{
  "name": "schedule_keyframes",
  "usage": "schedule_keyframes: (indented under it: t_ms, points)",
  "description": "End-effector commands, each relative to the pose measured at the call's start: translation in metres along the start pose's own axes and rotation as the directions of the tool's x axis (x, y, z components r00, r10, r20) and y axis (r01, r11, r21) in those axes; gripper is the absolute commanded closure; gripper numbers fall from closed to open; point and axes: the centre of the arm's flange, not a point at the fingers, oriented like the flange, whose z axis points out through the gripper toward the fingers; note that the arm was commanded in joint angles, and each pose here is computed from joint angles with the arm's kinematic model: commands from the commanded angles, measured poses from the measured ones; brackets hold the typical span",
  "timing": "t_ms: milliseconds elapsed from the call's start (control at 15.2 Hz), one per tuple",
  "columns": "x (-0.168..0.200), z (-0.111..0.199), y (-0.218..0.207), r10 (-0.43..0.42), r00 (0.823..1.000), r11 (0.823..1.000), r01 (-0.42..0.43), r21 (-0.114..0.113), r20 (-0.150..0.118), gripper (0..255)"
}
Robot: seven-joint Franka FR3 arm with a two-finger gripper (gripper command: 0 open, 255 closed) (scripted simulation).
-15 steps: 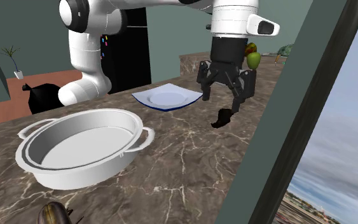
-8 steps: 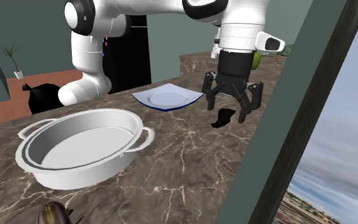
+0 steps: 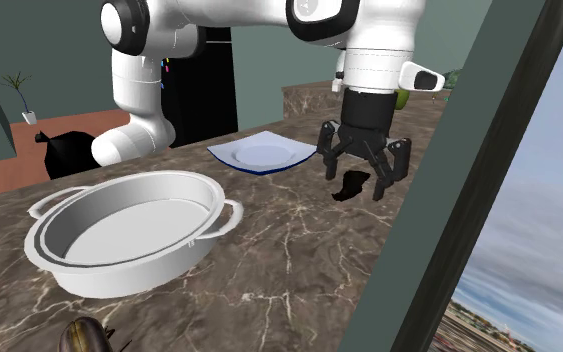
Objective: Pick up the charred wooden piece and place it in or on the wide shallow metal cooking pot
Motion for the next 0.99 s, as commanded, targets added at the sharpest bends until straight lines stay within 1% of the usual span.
schedule_keyframes:
  t_ms: [0, 66, 660, 924]
  points:
    - [0.0, 0.0, 0.0, 0.0, 1.0, 1.0, 0.0, 0.0, 0.0, 0]
    - [0.0, 0.0, 0.0, 0.0, 1.0, 1.0, 0.0, 0.0, 0.0, 255]
    - [0.0, 0.0, 0.0, 0.0, 1.0, 1.0, 0.0, 0.0, 0.0, 255]
    - [-0.001, -0.021, 0.0, 0.0, 1.0, 1.0, 0.0, 0.0, 0.0, 255]
